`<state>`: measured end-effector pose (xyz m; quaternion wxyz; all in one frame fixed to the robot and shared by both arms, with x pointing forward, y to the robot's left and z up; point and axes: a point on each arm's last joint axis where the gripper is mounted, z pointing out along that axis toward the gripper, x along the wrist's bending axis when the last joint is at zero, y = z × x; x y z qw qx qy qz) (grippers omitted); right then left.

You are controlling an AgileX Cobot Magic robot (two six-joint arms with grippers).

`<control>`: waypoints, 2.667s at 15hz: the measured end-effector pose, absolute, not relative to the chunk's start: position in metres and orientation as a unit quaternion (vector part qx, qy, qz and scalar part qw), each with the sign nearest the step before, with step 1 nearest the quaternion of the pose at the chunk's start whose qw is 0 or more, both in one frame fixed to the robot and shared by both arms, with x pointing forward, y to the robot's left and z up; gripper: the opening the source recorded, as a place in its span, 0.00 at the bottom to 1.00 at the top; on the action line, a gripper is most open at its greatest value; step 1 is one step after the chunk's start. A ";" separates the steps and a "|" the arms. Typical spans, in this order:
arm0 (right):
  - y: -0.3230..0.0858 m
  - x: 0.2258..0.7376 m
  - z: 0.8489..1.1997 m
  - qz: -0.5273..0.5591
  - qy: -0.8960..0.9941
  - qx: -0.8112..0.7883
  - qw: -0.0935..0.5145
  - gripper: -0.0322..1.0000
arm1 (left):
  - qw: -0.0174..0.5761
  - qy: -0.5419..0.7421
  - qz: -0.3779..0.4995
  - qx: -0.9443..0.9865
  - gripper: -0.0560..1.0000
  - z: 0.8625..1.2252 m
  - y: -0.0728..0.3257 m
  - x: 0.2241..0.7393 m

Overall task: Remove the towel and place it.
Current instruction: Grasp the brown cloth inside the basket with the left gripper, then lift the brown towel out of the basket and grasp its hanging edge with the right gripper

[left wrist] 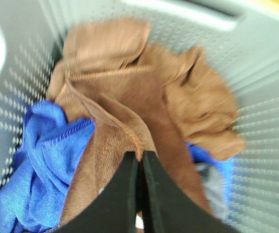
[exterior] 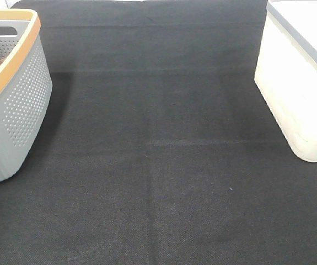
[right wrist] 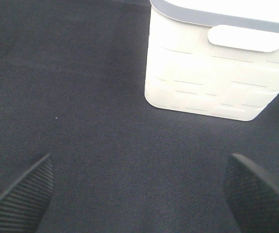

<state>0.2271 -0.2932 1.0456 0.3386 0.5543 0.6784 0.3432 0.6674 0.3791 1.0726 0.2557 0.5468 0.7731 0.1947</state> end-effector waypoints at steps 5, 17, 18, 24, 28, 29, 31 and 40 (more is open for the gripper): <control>-0.293 0.227 1.046 0.343 0.678 0.554 0.339 0.89 | 0.324 0.737 0.230 0.547 0.06 1.135 0.368 0.640; -0.293 0.227 1.046 0.343 0.678 0.555 0.338 0.89 | 0.608 0.551 0.268 0.504 0.06 1.283 0.312 0.543; -0.293 0.227 1.046 0.343 0.678 0.555 0.338 0.89 | 0.622 0.536 0.257 0.509 0.06 1.286 0.302 0.542; -0.293 0.227 1.046 0.344 0.678 0.555 0.338 0.89 | 0.678 0.424 0.207 0.563 0.06 1.295 0.206 0.531; -0.290 0.229 1.050 0.361 0.676 0.552 0.329 0.89 | 0.696 0.392 0.187 0.571 0.06 1.290 0.163 0.531; -0.286 0.236 1.057 0.382 0.672 0.549 0.319 0.89 | 0.697 0.391 0.186 0.571 0.06 1.287 0.156 0.533; -0.279 0.258 1.069 0.413 0.667 0.549 0.288 0.88 | 0.704 0.387 0.192 0.564 0.06 1.285 0.145 0.536; -0.237 0.370 1.096 0.442 0.786 0.382 0.202 0.80 | 0.701 0.357 0.166 0.594 0.06 1.269 0.101 0.533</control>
